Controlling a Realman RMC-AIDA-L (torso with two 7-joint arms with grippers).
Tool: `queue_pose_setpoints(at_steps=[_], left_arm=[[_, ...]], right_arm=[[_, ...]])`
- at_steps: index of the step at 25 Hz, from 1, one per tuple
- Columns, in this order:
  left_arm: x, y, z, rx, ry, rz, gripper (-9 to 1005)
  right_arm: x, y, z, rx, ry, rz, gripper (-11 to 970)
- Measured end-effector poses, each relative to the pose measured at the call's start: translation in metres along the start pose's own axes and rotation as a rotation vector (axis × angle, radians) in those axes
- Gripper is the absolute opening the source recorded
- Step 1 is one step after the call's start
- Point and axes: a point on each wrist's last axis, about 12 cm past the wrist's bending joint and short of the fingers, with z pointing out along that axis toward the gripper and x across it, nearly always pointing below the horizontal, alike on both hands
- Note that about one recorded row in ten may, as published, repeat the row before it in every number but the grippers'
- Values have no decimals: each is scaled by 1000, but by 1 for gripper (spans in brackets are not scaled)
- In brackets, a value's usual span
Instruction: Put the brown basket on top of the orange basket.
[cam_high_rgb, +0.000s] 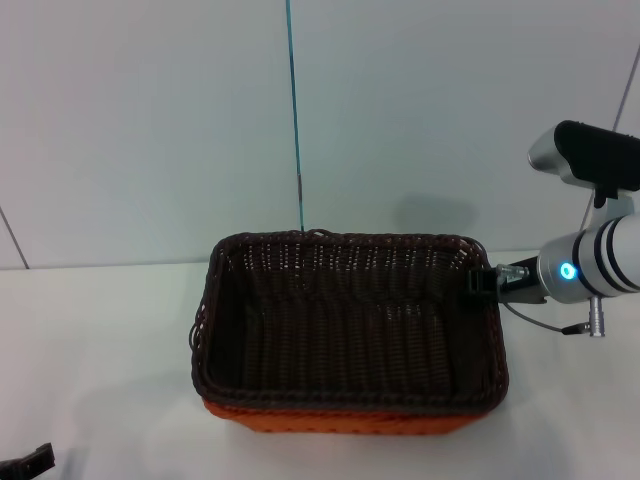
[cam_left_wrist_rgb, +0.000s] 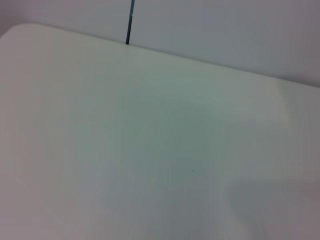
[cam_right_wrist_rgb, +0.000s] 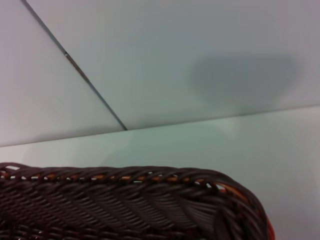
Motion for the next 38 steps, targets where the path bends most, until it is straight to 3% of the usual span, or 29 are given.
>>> queue_pose_setpoints(at_steps=[8,14,24,33,38], left_arm=[[-1,1,1,-3,-1,-22,876],[-2,4,0,-12,-7,-33,876],[-20,5,3,-20,-63,-65,876],[-49,-1,9,-33,-171,-89,876],[-60,-6,13,-49,-213,-78,876]], right_arm=[[7,-5,-4,3,3,-26,220],[13,-8,-11,-6,-4,-65,455],[34,21,-41,-104,115,-77,872],[54,24,-53,-203,362,-352,948],[45,33,-44,-278,462,-485,945]])
